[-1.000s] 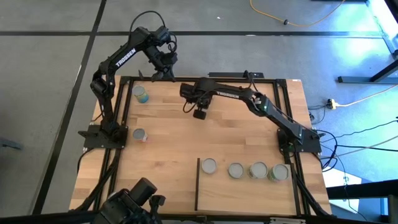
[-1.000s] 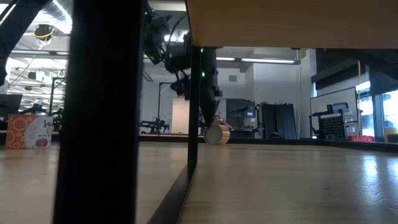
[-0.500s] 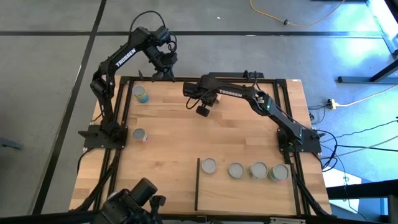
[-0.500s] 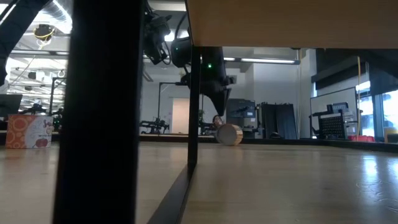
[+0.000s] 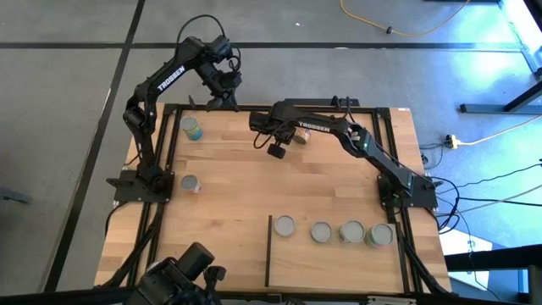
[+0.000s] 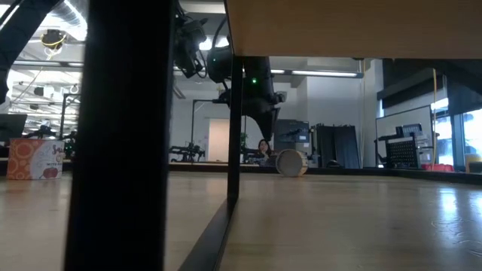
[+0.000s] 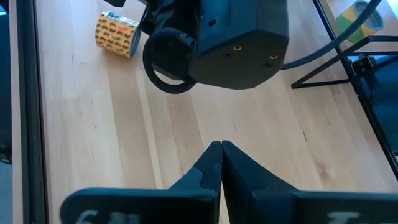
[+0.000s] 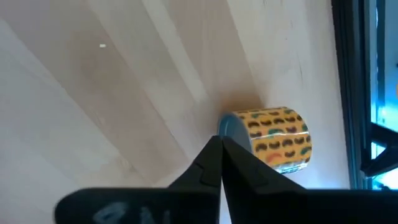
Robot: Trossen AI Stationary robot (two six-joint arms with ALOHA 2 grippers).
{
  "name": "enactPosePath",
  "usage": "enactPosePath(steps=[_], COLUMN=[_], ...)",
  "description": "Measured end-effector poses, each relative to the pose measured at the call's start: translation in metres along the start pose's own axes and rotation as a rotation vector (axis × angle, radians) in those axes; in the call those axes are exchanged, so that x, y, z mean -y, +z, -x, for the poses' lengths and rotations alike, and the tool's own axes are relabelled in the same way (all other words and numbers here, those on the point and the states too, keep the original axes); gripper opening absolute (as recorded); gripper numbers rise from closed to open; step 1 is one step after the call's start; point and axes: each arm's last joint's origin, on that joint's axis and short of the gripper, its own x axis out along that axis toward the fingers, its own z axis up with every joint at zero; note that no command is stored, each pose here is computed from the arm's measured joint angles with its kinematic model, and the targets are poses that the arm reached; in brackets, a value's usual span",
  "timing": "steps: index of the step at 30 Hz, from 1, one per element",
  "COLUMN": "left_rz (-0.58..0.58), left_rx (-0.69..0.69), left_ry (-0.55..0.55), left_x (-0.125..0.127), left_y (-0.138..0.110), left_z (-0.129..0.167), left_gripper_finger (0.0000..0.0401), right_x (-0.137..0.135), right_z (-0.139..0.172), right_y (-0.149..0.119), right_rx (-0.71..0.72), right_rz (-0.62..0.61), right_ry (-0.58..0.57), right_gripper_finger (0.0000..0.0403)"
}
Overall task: Pick and place cans onto a shelf
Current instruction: Put the yellow canned black beans on the shelf
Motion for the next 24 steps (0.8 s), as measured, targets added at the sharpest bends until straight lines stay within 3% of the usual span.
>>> enactPosePath(steps=[5,15,20,24], left_rz=[0.0,0.0,-0.007,-0.007], left_rx=[0.0,0.0,0.0,-0.003], left_ry=[0.0,0.0,0.0,0.002], left_x=[0.0,0.0,0.0,0.0], left_y=[0.0,0.0,0.0,0.0], left_z=[0.0,0.0,0.0,0.0], left_gripper_finger=[0.0,0.0,0.0,0.0], right_x=[0.003,0.004,0.0,0.002], right_z=[-0.001,-0.003,-0.009,0.008], right_y=[-0.002,-0.004,-0.008,-0.013], right_rx=[-0.033,-0.047,-0.082,-0.046], right_rz=[-0.022,-0.064,0.044,0.099], right_ry=[0.037,-0.014,-0.023,0.021], right_gripper_finger=[0.0034,0.0095,0.0099,0.01])
